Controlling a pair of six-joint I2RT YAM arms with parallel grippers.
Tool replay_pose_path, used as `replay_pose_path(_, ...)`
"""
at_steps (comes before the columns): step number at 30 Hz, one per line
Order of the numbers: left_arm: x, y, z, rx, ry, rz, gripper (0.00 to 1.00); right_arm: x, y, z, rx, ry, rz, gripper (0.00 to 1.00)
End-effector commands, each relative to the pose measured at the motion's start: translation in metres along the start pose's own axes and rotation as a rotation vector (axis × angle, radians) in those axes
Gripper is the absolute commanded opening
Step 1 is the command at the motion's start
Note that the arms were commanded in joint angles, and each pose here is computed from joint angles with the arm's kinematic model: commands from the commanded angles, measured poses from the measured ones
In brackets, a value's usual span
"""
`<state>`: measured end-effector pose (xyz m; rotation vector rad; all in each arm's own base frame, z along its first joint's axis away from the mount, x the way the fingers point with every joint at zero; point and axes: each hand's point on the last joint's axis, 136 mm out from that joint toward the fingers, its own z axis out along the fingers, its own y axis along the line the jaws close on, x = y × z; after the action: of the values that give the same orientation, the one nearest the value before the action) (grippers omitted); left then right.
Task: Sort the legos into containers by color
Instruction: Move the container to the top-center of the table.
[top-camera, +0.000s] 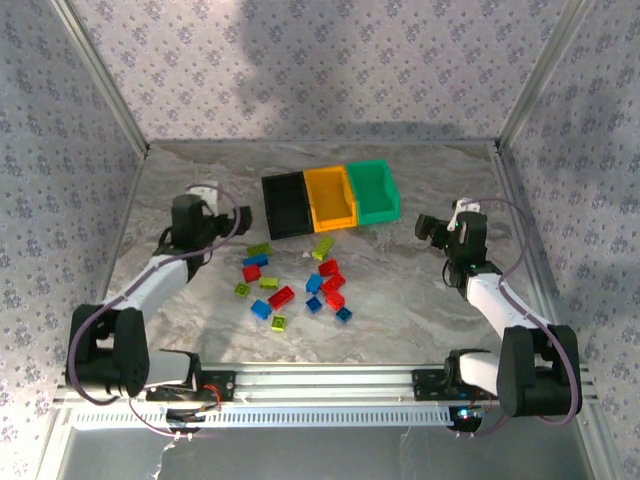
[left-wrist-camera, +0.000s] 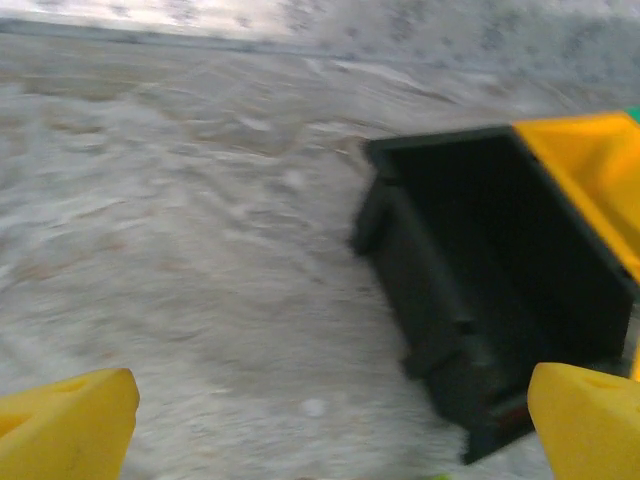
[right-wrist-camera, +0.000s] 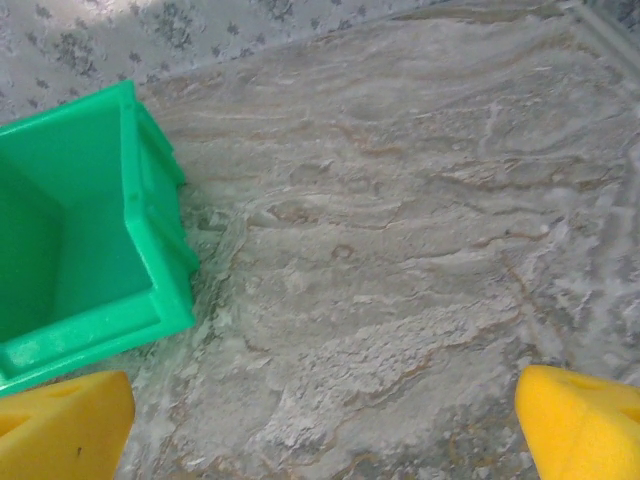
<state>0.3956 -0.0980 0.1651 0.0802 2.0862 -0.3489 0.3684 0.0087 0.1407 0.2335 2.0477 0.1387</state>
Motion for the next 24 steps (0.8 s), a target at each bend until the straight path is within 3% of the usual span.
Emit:
replay_pose_path(1, 0.031, -0.032, 0.021, 0.018, 0.2, 0.073, 0.99, -0.006, 0.011, -0.002, -0.019, -0.006, 0.005, 1.0)
replay_pose_path(7, 0.052, -0.031, 0.065, -0.105, 0.431, 0.102, 0.95, -0.005, 0.018, -0.003, -0.028, -0.004, -0.017, 1.0)
replay_pose_path(10, 0.054, -0.017, 0.078, -0.194, 0.491, 0.12, 0.95, -0.004, 0.023, -0.002, -0.037, -0.004, -0.026, 1.0)
replay_pose_path(17, 0.054, 0.014, 0.089, -0.321, 0.531, 0.15, 0.96, -0.003, 0.027, 0.0, -0.049, 0.004, -0.031, 1.0)
replay_pose_path(24, 0.044, 0.044, 0.087, -0.347, 0.51, 0.048, 0.97, -0.001, 0.03, 0.005, -0.06, 0.021, -0.041, 1.0)
